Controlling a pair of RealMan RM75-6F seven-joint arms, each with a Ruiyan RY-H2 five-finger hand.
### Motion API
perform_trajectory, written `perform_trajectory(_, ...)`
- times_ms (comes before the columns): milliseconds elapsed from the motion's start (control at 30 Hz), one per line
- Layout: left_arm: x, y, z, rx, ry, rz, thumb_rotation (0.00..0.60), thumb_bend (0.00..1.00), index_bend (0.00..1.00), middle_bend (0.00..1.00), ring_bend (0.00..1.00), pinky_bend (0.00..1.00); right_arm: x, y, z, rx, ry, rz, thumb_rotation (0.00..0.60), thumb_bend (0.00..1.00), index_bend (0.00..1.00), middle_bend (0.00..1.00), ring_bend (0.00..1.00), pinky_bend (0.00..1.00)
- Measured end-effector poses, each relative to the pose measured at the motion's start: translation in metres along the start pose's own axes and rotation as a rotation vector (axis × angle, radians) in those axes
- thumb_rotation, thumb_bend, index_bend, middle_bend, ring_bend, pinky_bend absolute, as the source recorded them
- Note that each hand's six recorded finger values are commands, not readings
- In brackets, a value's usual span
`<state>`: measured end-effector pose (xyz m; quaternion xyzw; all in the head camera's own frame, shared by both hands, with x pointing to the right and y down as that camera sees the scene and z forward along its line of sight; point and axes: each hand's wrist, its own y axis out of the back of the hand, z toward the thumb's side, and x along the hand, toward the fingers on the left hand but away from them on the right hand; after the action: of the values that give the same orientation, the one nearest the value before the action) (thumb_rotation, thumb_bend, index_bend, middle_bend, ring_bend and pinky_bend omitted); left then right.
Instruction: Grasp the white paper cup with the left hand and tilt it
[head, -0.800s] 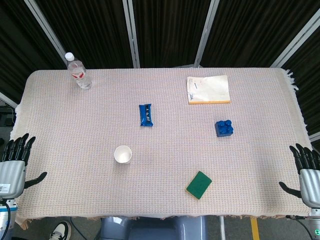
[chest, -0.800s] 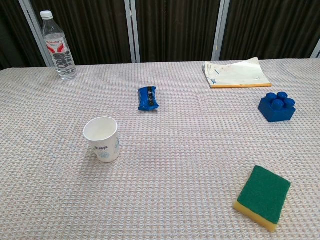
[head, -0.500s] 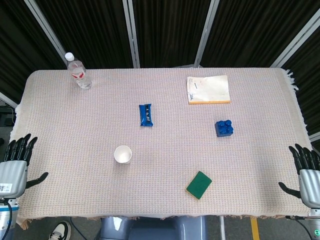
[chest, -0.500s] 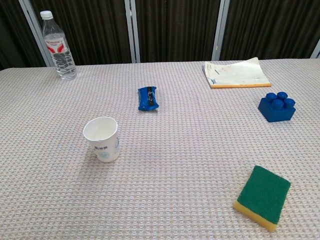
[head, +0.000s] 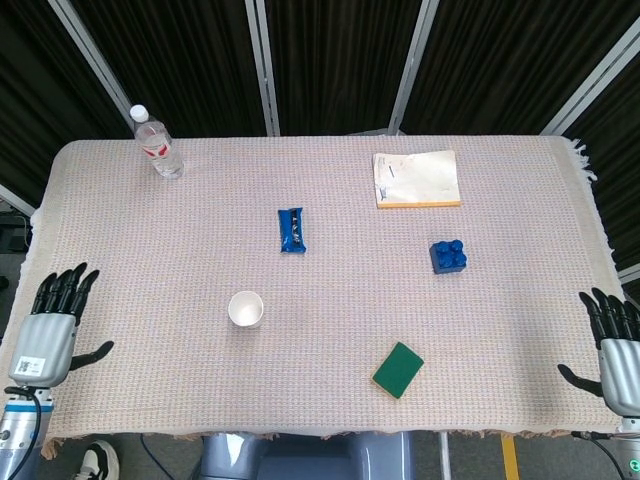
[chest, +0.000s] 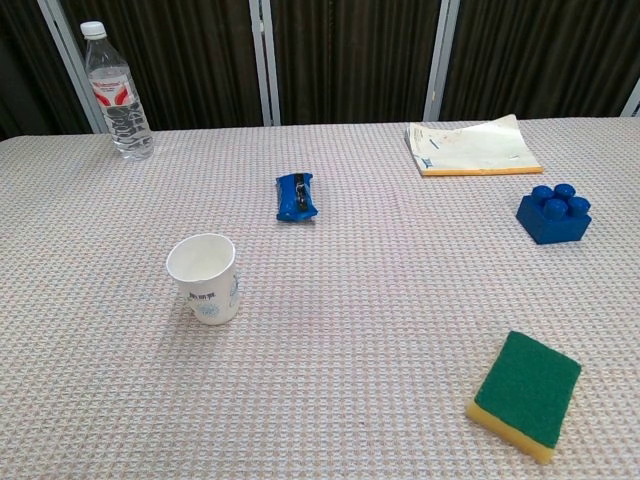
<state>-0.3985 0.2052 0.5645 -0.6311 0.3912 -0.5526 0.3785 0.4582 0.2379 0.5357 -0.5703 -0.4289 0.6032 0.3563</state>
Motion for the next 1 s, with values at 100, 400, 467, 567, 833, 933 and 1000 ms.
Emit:
perform_trajectory(100,0.014,-0.003,0.017,0.014,-0.053,-0.027,0.600,0.00,0.00,0.00,0.00,0.00,0.000,0.000,0.000,-0.009,-0.001,0.004,0.600,0.00,0.00,0.00,0.00,0.00)
perform_trajectory(400,0.051,-0.026,0.074,0.061,-0.153,-0.133,0.600,0.00,0.02,0.00,0.00,0.00,-0.001,0.002,-0.003,-0.027,0.000,0.007,0.600,0.00,0.00,0.00,0.00,0.00)
perform_trajectory(467,0.058,-0.032,0.084,0.069,-0.161,-0.156,0.600,0.00,0.03,0.00,0.00,0.00,-0.001,0.003,-0.004,-0.032,-0.001,0.005,0.600,0.00,0.00,0.00,0.00,0.00)
perform_trajectory(567,0.069,-0.040,0.101,0.084,-0.173,-0.188,0.600,0.00,0.05,0.00,0.00,0.00,-0.001,0.004,-0.006,-0.041,-0.004,0.002,0.600,0.00,0.00,0.00,0.00,0.00)
perform_trajectory(833,0.091,-0.057,0.138,0.126,-0.197,-0.239,0.600,0.00,0.12,0.00,0.00,0.00,-0.001,0.007,-0.008,-0.057,-0.005,0.000,0.600,0.00,0.00,0.00,0.00,0.00)
perform_trajectory(933,0.095,-0.064,0.148,0.145,-0.199,-0.266,0.600,0.00,0.13,0.00,0.00,0.00,-0.001,0.008,-0.009,-0.064,-0.006,-0.001,0.600,0.00,0.00,0.00,0.00,0.00)
perform_trajectory(1000,0.098,-0.071,0.157,0.146,-0.202,-0.294,0.600,0.00,0.13,0.00,0.00,0.00,-0.001,0.008,-0.010,-0.068,-0.009,-0.001,0.600,0.00,0.00,0.00,0.00,0.00)
